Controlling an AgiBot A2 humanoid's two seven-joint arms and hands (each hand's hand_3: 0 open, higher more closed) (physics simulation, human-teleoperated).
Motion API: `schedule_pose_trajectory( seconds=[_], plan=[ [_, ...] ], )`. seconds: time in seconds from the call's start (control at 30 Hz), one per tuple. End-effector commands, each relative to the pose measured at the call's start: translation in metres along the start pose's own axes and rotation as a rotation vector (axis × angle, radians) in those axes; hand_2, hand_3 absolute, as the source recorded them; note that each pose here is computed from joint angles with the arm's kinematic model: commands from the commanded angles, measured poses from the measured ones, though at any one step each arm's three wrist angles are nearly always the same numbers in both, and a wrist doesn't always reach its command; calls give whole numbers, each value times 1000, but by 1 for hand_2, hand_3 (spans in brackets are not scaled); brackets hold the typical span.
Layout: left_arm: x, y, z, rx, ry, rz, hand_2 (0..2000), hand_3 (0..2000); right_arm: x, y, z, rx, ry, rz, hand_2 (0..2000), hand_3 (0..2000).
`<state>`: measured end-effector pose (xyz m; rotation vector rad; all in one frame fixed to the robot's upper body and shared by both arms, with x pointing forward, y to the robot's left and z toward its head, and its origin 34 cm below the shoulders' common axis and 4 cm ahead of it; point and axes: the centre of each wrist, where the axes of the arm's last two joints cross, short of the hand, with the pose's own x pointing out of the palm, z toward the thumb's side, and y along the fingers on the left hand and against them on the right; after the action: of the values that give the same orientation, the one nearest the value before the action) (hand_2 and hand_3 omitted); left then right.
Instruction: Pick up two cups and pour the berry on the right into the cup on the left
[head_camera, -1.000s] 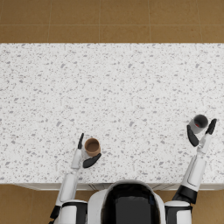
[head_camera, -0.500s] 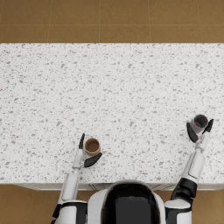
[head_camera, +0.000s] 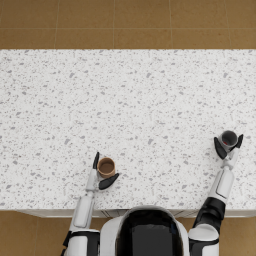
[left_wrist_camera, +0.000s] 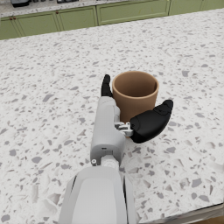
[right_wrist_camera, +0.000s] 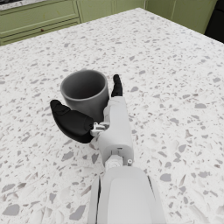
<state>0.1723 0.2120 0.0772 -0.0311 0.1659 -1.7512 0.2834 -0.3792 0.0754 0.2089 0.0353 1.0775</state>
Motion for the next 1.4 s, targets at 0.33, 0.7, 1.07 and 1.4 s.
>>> schedule_pose_trajectory(
  seconds=[0.33,0.7,1.07,1.4],
  plan=[
    [31,23,55,230,-69,-93,2000,1280,59,54,73,-371,73,277,2000,1280],
    [63,71,93,349,-146,-151,2000,1280,92,91,103,-529,72,449,2000,1280],
    [94,89,106,376,-77,-223,2000,1280,125,118,123,-666,175,549,2000,1280],
    [105,96,104,439,551,-436,2000,1280,140,136,143,-844,443,493,2000,1280]
  ],
)
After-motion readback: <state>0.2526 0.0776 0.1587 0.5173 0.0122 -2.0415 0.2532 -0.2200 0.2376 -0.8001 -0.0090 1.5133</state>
